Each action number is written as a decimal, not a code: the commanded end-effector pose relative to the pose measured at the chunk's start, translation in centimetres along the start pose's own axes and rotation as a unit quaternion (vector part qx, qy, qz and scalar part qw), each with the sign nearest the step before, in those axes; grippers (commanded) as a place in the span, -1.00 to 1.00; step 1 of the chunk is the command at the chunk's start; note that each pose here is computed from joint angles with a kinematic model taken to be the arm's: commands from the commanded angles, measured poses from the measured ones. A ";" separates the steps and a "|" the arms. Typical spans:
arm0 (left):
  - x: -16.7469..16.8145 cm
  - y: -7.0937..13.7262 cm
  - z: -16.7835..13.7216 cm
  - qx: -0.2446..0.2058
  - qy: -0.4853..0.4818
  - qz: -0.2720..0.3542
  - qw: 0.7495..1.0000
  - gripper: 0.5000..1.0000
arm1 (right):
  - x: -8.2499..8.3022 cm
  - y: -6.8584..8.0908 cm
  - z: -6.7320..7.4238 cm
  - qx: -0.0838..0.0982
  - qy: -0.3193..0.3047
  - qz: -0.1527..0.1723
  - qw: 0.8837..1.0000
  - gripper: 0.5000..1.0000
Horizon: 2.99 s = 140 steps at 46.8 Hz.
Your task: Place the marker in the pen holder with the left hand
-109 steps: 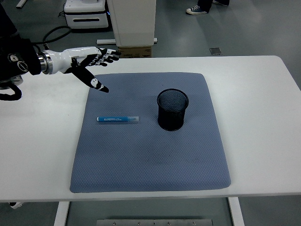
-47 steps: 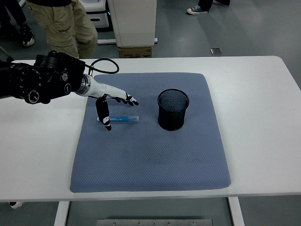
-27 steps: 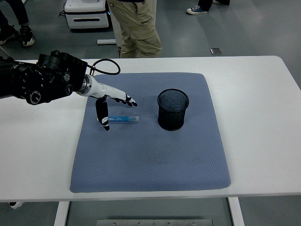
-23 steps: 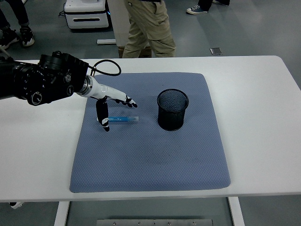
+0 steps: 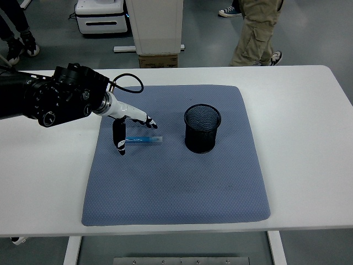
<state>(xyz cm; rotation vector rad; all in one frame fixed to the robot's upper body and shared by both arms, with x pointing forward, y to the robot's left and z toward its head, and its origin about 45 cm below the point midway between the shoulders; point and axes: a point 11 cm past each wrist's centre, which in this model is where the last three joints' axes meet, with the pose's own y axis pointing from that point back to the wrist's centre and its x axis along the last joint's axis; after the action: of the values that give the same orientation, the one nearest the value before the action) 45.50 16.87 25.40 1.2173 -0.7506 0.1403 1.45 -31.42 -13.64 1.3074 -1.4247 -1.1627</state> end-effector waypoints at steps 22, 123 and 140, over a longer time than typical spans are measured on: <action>-0.2 -0.8 1.6 -0.010 -0.014 -0.008 1.000 1.00 | 0.0 0.0 0.0 0.000 0.001 0.000 1.000 1.00; -0.6 -1.7 2.9 -0.003 -0.090 -0.020 0.996 -0.50 | 0.0 0.0 0.0 0.000 0.000 0.000 1.000 1.00; -0.8 -1.8 2.9 -0.003 -0.090 -0.022 0.996 -0.62 | 0.0 0.0 0.0 0.000 0.001 0.000 1.000 1.00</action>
<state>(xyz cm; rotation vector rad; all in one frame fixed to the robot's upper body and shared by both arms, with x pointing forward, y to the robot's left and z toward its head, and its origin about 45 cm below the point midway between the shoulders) 44.53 13.88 24.02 1.2499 -0.8810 -0.0078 1.45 -31.42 -13.64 1.3074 -1.4247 -1.1627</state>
